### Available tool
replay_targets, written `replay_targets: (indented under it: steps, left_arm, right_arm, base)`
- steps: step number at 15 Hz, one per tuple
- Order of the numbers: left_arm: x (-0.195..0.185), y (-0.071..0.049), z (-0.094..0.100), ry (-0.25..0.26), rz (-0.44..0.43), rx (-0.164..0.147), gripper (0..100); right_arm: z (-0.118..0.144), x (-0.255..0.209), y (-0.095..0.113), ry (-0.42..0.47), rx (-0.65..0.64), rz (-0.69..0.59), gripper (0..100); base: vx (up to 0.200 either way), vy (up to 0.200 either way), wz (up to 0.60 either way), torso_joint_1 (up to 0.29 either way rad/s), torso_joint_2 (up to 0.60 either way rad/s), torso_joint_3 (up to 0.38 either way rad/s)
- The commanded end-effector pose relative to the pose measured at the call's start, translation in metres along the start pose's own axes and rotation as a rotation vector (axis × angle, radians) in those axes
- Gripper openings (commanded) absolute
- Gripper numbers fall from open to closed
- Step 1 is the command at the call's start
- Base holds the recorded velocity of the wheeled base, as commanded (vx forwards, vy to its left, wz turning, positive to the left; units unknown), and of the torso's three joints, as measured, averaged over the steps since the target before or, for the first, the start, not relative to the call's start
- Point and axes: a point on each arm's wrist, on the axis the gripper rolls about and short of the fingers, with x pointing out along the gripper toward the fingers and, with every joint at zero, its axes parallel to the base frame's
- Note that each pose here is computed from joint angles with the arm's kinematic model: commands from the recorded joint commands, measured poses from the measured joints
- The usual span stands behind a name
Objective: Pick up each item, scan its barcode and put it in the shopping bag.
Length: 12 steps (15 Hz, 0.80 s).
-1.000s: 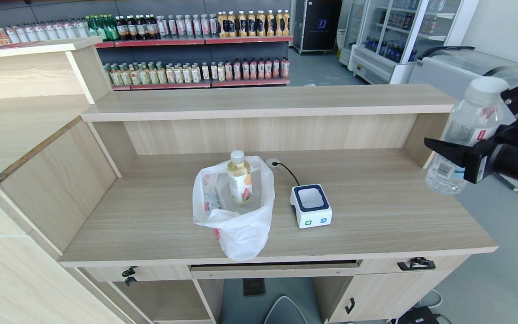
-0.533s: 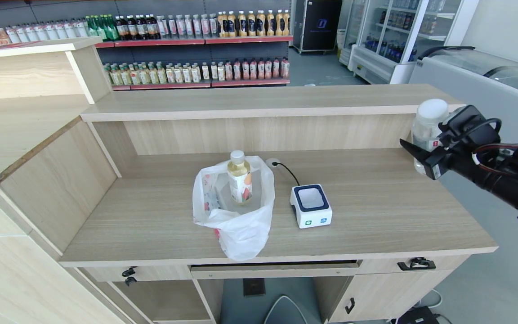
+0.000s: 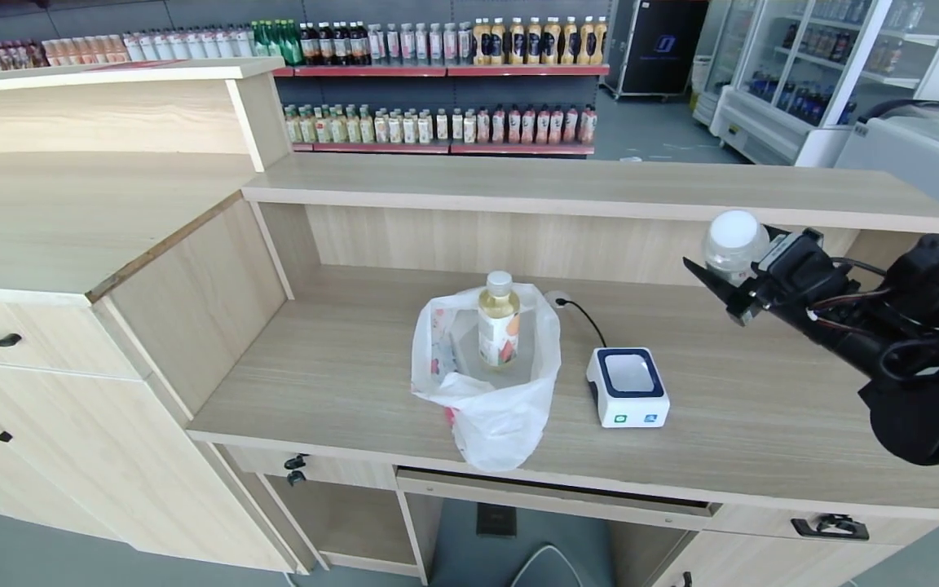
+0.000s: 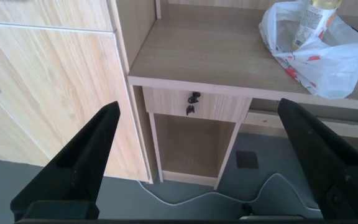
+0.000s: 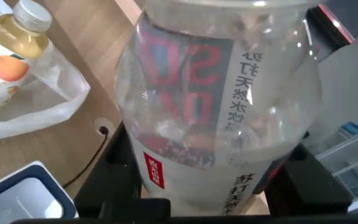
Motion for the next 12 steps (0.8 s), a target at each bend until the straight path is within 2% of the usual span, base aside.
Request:
replay_targets:
  steps: [1, 3, 4, 10, 12]
  left_arm:
    - [0.000, 0.000, 0.000, 0.000, 0.000, 0.000, 100]
    - [0.000, 0.000, 0.000, 0.000, 0.000, 0.000, 100]
    - [0.000, 0.000, 0.000, 0.000, 0.000, 0.000, 100]
    - [0.000, 0.000, 0.000, 0.000, 0.000, 0.000, 100]
    - [0.000, 0.000, 0.000, 0.000, 0.000, 0.000, 100]
  right_arm:
    - [-0.022, 0.003, 0.006, -0.038, -0.004, 0.050, 0]
    - [-0.037, -0.003, 0.011, -0.136, -0.017, 0.143, 0]
    - [-0.044, -0.004, 0.015, -0.150, -0.012, 0.175, 0]
    - [-0.061, -0.002, 0.027, -0.129, 0.000, 0.202, 0]
    - [-0.062, -0.003, 0.027, -0.149, -0.001, 0.219, 0]
  base:
    - [0.000, 0.000, 0.00, 0.000, 0.00, 0.000]
    - [0.000, 0.000, 0.00, 0.000, 0.00, 0.000]
    - [0.000, 0.000, 0.00, 0.000, 0.00, 0.000]
    - [0.000, 0.000, 0.00, 0.000, 0.00, 0.000]
    - [0.000, 0.000, 0.00, 0.000, 0.00, 0.000]
